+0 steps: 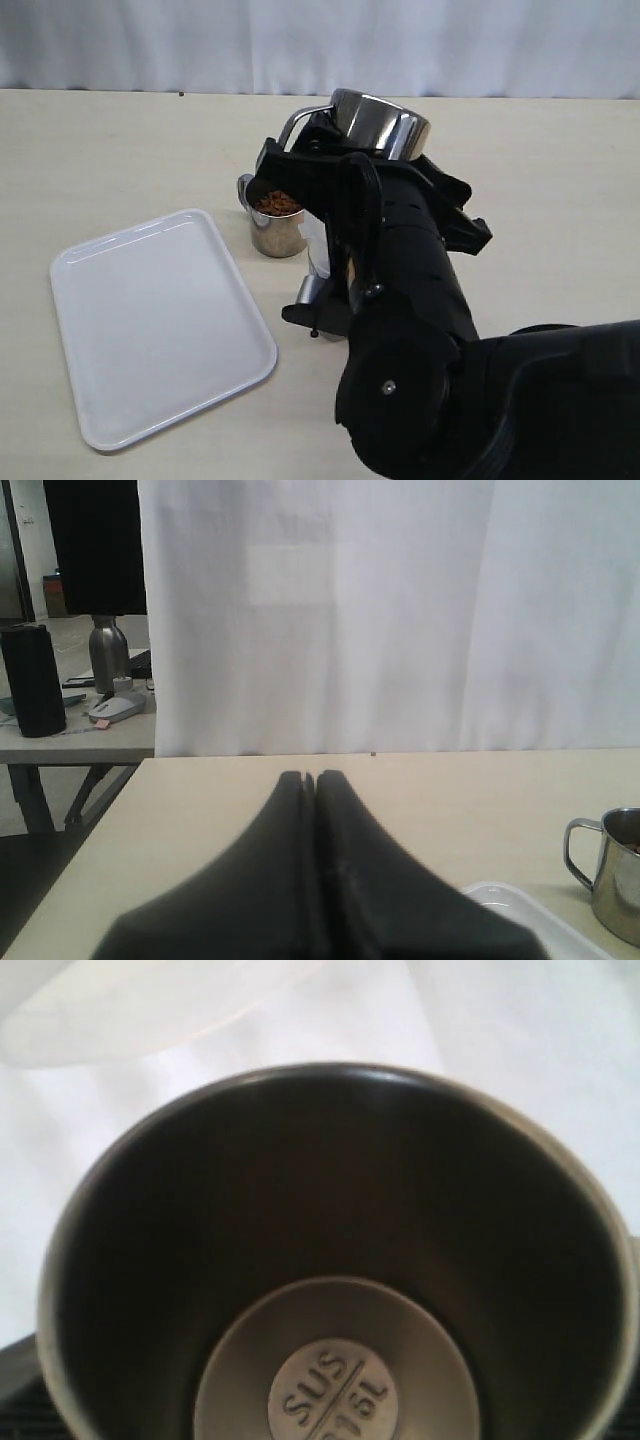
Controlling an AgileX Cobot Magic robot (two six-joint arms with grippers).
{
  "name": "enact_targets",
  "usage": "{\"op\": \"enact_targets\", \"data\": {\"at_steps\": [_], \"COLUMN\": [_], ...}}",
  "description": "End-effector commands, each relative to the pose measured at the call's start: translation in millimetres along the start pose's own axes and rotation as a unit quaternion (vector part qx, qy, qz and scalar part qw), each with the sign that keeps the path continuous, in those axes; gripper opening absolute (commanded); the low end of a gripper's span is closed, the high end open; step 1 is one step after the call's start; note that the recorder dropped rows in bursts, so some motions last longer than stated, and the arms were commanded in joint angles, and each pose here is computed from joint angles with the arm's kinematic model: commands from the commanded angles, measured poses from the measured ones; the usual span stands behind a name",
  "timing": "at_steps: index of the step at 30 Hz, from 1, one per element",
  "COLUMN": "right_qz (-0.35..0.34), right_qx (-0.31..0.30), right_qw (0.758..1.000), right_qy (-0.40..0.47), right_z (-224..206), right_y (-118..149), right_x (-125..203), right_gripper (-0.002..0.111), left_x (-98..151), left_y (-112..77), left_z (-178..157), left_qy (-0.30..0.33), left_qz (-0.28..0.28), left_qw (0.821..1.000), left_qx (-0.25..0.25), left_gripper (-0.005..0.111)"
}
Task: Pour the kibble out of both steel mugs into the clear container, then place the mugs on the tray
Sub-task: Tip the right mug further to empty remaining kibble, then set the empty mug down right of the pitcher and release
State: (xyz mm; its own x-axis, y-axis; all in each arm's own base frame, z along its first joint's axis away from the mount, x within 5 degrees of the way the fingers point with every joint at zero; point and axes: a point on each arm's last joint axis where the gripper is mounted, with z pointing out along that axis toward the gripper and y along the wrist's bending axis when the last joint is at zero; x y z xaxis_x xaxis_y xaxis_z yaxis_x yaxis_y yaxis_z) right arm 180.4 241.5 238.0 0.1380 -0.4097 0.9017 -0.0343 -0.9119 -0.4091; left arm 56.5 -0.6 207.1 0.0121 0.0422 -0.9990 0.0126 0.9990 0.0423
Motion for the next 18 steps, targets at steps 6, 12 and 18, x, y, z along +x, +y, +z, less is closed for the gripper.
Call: {"op": "enact_targets", "data": {"at_steps": [6, 12, 18], "right_qz": [0.467, 0.768, 0.825], "right_qx": [-0.033, -0.076, -0.149], "right_qw": [0.883, 0.575, 0.404], "right_qy": [-0.005, -0.272, -0.366], "right_z": [33, 78, 105], "right_y": [13, 106, 193], "right_x": [67, 103, 39], "right_gripper": [0.005, 0.005, 0.005], "left_x": [0, 0, 0], "left_y": [-0.5, -0.5, -0.5], "left_z": [0, 0, 0], "left_qy": [-0.004, -0.004, -0.004], "left_qz": [-0.001, -0.001, -0.001], "left_qw": [1.0, 1.0, 1.0], "left_qx": [0.004, 0.004, 0.004], "left_gripper": [0.0, 0.0, 0.0]}}
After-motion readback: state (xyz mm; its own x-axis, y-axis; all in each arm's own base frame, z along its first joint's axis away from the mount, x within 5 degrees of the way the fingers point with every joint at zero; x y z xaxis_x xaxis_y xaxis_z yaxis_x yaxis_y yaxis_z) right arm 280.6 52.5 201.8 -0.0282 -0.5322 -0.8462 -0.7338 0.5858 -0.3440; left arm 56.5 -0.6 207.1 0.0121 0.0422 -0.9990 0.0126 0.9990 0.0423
